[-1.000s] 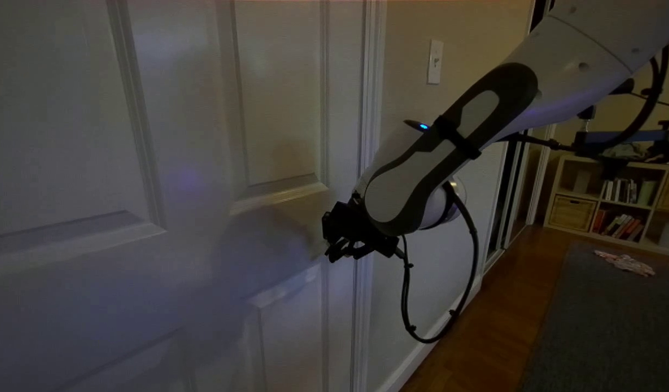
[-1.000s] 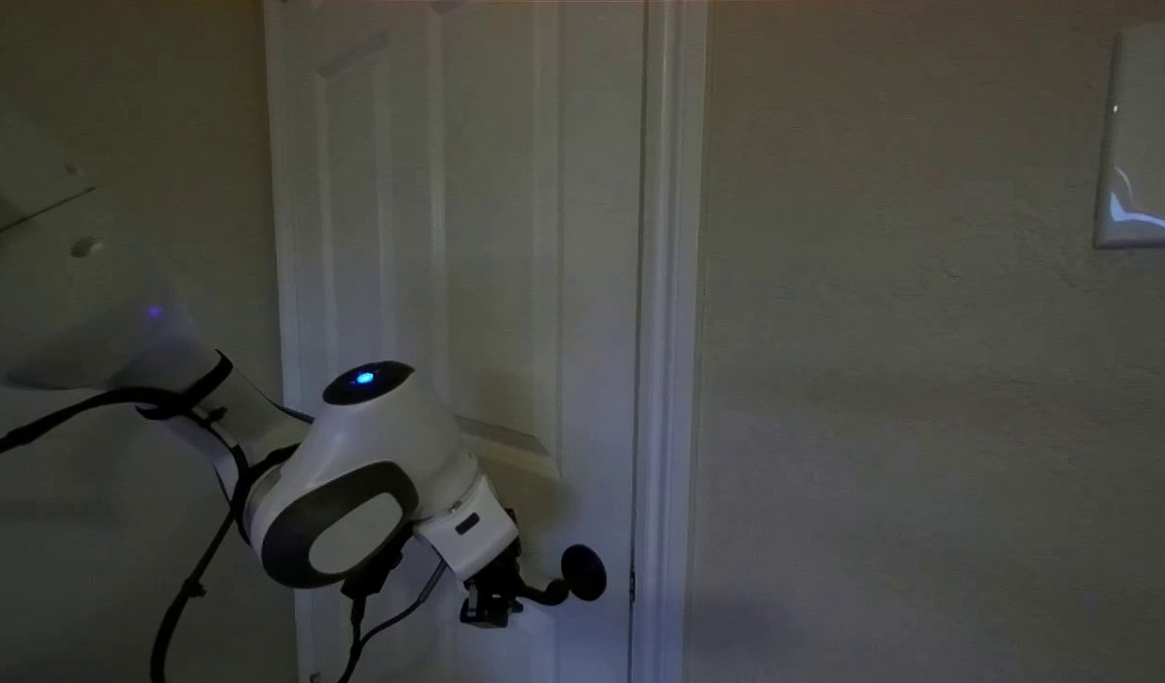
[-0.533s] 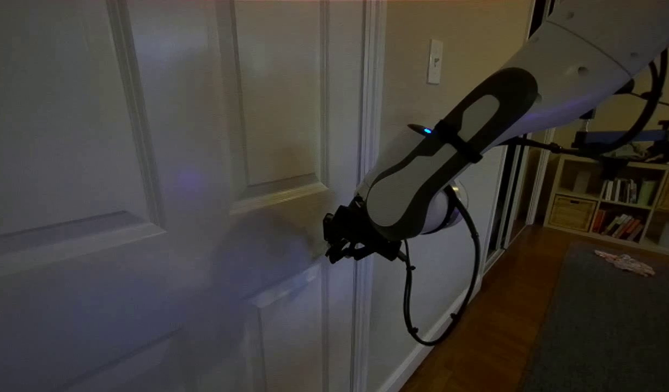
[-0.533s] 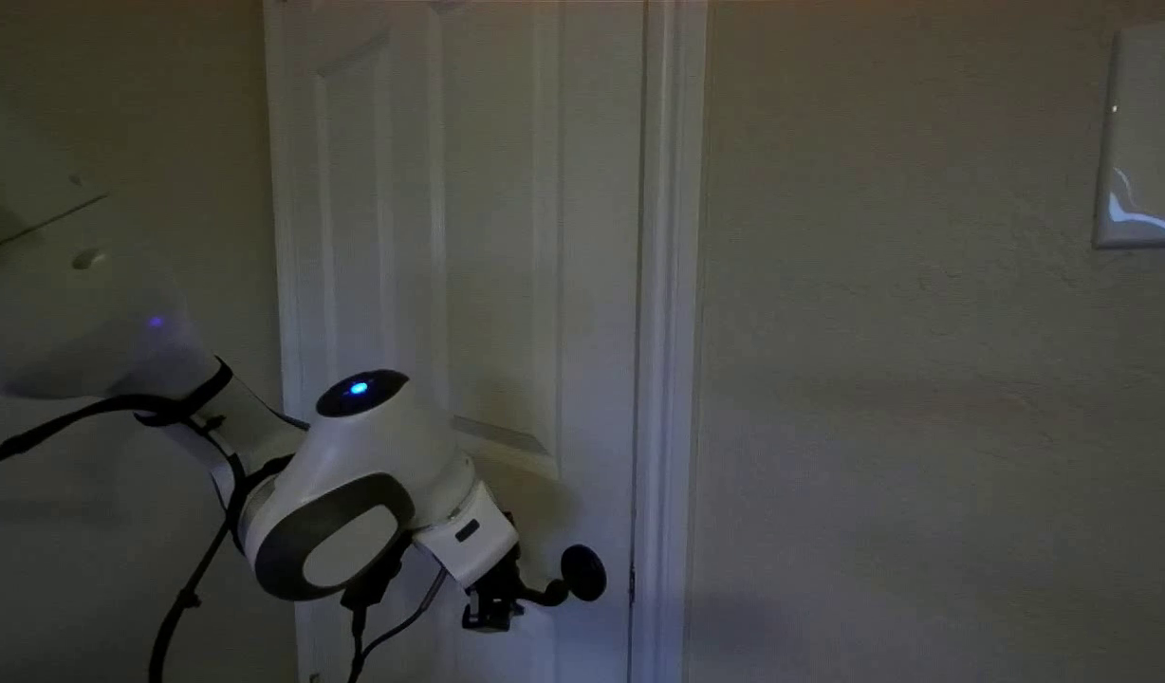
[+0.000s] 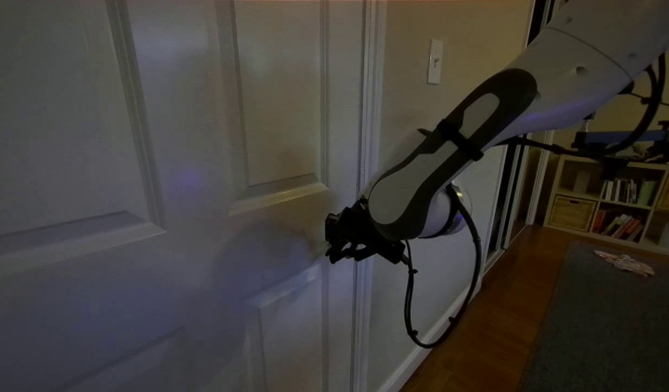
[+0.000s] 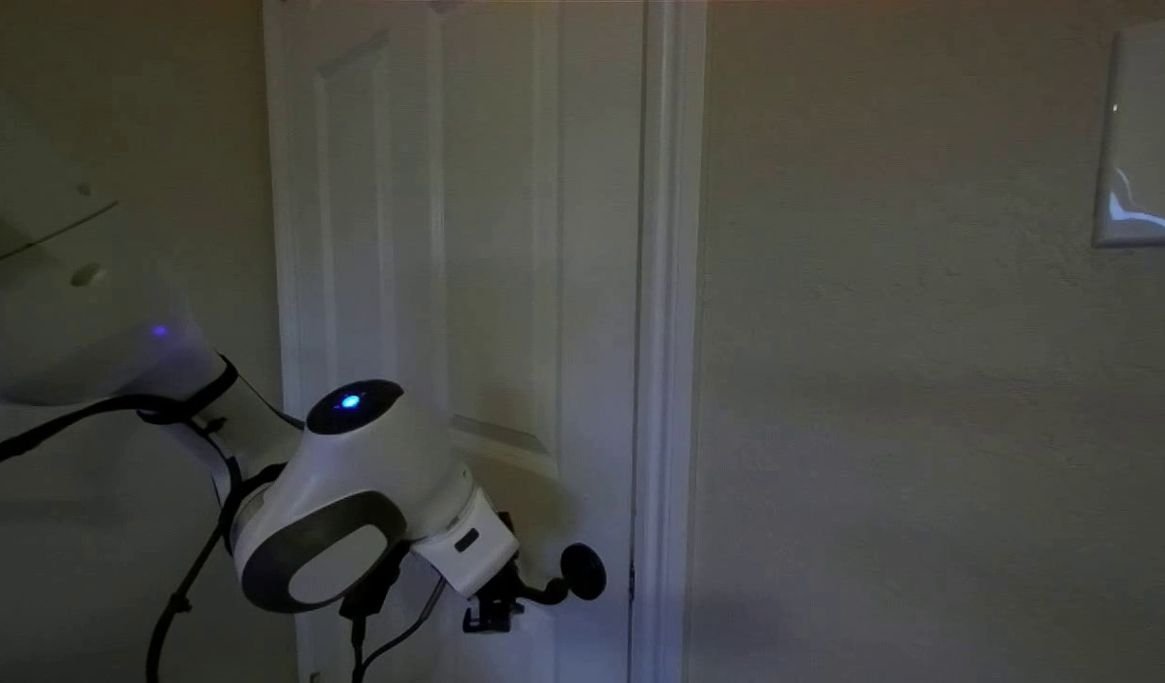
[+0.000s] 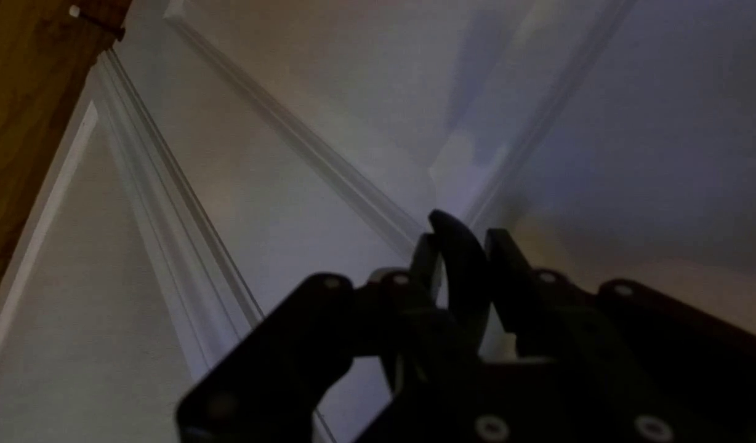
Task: Open the door
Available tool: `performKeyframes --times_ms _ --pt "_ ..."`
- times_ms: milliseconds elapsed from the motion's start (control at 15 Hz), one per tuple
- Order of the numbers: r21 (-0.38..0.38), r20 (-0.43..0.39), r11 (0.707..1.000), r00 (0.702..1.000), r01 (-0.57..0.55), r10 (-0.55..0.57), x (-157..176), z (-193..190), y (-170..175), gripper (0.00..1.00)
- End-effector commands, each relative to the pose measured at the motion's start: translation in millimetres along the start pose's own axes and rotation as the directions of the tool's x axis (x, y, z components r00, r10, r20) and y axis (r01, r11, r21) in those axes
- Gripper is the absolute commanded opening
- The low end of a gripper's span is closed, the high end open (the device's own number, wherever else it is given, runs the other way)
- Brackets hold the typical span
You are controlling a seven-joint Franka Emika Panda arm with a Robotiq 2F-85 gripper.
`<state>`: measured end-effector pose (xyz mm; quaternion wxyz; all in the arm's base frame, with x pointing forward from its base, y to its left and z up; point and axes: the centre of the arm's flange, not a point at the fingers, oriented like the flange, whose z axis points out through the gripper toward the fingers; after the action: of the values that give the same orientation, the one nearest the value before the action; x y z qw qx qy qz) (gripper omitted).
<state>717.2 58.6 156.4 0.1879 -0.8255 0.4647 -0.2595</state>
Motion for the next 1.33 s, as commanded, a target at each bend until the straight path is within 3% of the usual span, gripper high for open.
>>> performKeyframes --times_ms 0,533,1267 --pt "-0.127 0.065 0.992 0.997 -0.028 0.036 -19.9 -12.6 71.9 0.10" --pt "-0.129 0.038 0.992 0.999 0.016 -0.011 2.1 16.8 76.4 0.10" --pt "-0.122 0.051 0.992 0.998 0.035 -0.029 -12.6 3.5 80.0 0.10"
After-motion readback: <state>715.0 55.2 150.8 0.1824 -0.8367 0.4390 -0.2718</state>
